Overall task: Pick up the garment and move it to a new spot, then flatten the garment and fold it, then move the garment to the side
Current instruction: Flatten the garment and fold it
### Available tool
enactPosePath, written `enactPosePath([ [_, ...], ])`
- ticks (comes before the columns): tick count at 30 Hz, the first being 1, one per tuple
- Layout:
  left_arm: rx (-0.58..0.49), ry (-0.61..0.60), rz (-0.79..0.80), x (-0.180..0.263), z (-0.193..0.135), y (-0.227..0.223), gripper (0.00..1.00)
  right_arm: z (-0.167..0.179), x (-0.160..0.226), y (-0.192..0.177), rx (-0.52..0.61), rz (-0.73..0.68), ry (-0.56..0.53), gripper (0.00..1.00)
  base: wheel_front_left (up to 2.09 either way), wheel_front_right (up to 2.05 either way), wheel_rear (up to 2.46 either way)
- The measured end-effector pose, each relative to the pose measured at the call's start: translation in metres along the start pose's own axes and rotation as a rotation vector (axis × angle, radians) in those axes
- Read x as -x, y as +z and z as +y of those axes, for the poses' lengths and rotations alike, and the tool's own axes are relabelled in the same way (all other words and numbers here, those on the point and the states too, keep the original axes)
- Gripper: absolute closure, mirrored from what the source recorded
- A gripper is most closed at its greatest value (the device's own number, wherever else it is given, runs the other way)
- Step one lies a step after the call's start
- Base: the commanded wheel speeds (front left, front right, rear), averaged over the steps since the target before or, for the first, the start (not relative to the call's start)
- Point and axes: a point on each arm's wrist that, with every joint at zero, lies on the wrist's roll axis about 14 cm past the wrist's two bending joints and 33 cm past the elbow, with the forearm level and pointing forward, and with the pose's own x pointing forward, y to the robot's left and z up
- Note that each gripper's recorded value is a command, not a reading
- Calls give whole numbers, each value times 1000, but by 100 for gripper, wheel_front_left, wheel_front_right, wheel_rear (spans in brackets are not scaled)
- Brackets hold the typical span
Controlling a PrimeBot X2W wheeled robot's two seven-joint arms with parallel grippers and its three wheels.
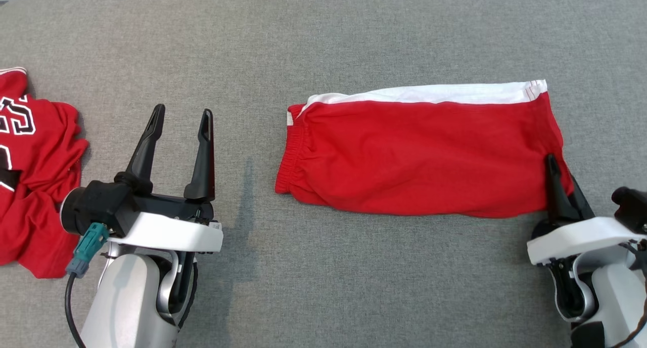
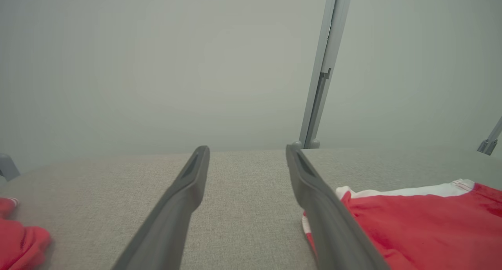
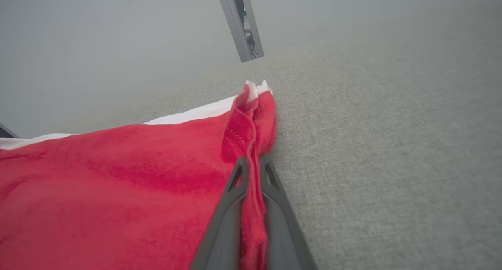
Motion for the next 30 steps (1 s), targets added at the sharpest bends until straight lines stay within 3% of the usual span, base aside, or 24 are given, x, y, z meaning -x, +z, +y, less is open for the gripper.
enactPosePath([
  [5,-1,2,-5,2,0,3,0,40,-20,36,-5,-86,100,100,0,0,0],
  [12,3,-3,-2,8,-3,6,0,158,-27,75,37,-145,414,100,0,0,0],
  [16,5,1,1,13,-2,7,0,213,-13,56,46,-76,574,100,0,0,0],
  [21,15,23,12,16,4,4,0,255,7,17,18,49,715,100,0,0,0],
  [30,21,31,44,16,6,-8,0,268,11,-28,5,173,771,100,0,0,0],
])
